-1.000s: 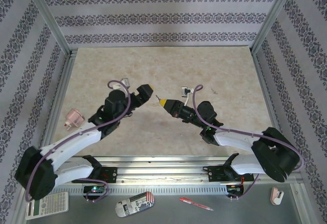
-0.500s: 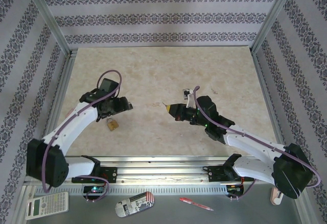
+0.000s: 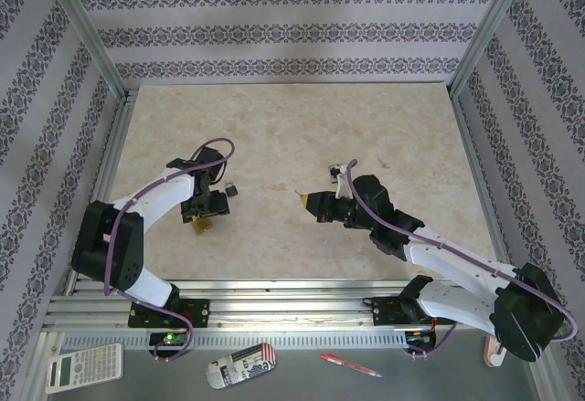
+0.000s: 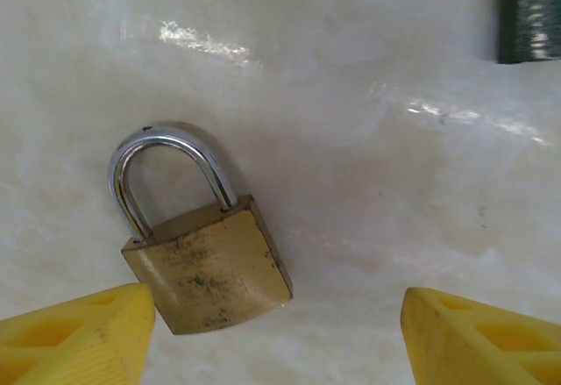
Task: Unlock with the key
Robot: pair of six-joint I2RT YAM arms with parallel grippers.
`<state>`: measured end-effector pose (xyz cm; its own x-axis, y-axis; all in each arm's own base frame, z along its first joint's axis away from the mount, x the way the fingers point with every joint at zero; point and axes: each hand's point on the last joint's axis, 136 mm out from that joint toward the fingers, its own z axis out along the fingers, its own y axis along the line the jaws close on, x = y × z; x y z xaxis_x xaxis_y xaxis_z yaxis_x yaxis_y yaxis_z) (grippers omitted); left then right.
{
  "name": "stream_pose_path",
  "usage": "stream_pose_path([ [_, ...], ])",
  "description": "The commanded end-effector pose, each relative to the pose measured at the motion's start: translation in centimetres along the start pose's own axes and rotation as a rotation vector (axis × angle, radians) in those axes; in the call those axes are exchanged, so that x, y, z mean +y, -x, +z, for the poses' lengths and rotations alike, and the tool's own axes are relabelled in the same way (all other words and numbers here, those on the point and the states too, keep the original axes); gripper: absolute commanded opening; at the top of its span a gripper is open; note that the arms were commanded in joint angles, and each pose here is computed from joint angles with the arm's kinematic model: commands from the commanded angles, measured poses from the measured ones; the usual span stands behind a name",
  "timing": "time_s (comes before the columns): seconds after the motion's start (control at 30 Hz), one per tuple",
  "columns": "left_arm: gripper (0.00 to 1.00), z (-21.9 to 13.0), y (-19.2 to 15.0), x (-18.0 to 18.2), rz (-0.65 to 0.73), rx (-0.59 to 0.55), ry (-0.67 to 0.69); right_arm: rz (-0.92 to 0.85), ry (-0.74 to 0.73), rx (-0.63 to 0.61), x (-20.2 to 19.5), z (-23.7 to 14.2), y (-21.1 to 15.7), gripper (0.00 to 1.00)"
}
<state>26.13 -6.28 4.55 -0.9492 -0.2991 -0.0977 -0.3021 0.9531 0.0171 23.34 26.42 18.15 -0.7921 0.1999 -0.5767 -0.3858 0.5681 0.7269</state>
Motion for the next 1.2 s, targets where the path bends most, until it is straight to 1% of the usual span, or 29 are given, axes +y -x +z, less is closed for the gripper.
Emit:
stream_pose_path([
  [0.0, 0.75, 1.6, -0.4, 0.1, -0.004, 0.047, 0.000, -0.014, -0.013, 0.000, -0.7, -0.1, -0.3, 0.00],
  [0.1, 0.75, 2.0, -0.5, 0.3, -0.006, 0.065, 0.011, -0.013, -0.012, 0.005, -0.7, -0.1, -0.5, 0.00],
  [0.4, 0.78, 1.0, -1.7, 1.2, -0.018, 0.065, 0.003, -0.009, -0.027, -0.001, -1.3, 0.0, -0.5, 0.00],
  [0.63, 0.80, -0.3, -1.7, 1.3, -0.025, 0.037, -0.011, -0.009, -0.030, 0.006, -1.4, 0.2, -0.6, 0.00],
  [0.97, 0.80, 2.1, -1.3, 0.8, -0.028, 0.076, -0.008, -0.004, -0.039, 0.011, -1.8, 0.1, -1.1, 0.00],
  [1.17, 0.79, 3.6, -2.2, 2.2, -0.026, 0.105, 0.044, -0.004, -0.050, 0.011, -2.2, 0.1, -1.1, 0.00],
])
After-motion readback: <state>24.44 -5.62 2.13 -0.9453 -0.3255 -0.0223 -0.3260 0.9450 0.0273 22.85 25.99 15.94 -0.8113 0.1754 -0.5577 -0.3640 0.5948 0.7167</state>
